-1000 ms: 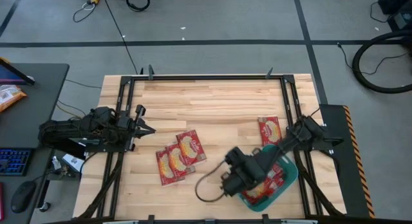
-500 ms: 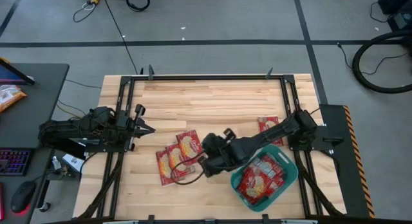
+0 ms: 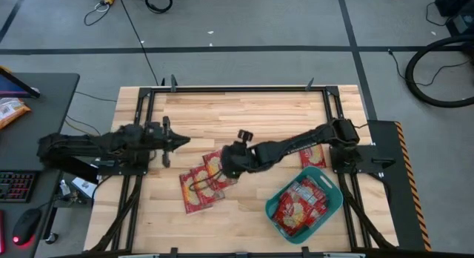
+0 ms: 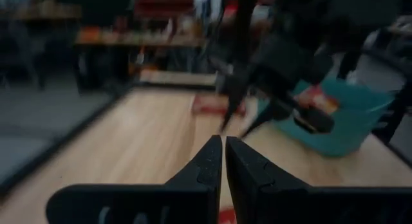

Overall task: Sort popcorn bags into baskets
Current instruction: Put the red popcorn into the green bin

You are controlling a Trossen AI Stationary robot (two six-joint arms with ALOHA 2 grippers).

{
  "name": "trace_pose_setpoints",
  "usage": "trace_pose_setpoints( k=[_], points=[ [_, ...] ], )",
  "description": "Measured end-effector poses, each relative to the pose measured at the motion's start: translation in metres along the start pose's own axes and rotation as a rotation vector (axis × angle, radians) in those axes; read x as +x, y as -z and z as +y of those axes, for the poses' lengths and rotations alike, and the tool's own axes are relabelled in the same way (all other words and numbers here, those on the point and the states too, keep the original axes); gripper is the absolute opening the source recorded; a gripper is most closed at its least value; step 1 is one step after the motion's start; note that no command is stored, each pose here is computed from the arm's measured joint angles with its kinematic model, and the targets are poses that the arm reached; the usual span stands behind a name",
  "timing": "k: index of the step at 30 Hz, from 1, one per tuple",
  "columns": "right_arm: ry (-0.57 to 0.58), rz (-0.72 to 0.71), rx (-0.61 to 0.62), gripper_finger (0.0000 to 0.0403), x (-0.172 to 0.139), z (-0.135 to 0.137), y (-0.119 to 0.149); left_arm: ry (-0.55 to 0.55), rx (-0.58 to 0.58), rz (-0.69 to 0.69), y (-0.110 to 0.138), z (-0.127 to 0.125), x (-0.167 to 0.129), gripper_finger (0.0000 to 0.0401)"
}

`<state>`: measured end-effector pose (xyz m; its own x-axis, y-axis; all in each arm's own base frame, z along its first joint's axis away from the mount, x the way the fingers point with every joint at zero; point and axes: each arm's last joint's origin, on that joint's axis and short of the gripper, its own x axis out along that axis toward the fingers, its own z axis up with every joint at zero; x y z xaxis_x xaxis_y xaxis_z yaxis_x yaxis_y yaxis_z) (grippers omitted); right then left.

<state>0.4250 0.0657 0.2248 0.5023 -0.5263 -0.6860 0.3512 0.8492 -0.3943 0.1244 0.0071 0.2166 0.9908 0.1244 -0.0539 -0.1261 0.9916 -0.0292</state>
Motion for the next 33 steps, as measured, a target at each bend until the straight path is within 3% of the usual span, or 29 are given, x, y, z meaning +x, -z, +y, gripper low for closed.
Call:
trace_pose_setpoints(
  k=[4,11,23,27,33],
  points=[
    [-0.082,0.011,-0.037,0.0106,0.026,-0.011,0.007,-0.023,-0.073,0.116,0.013,0.000,0.014,0.0027],
    [-0.202,-0.006,0.024,0.0105,0.046,-0.011,0.020,-0.021,-0.045,0.112,0.013,-0.001,0.021,0.0027],
    [-0.301,-0.186,0.103,0.0105,0.012,0.042,0.019,0.048,0.090,0.057,0.007,-0.010,0.014,0.0027],
    [-0.301,-0.191,0.139,0.0105,0.004,0.054,0.024,0.058,0.063,0.084,0.010,-0.010,0.015,0.0027],
    [-0.303,-0.174,0.146,0.0106,-0.003,0.065,0.030,0.177,-0.033,0.175,0.019,-0.014,0.020,0.0027]
  ],
)
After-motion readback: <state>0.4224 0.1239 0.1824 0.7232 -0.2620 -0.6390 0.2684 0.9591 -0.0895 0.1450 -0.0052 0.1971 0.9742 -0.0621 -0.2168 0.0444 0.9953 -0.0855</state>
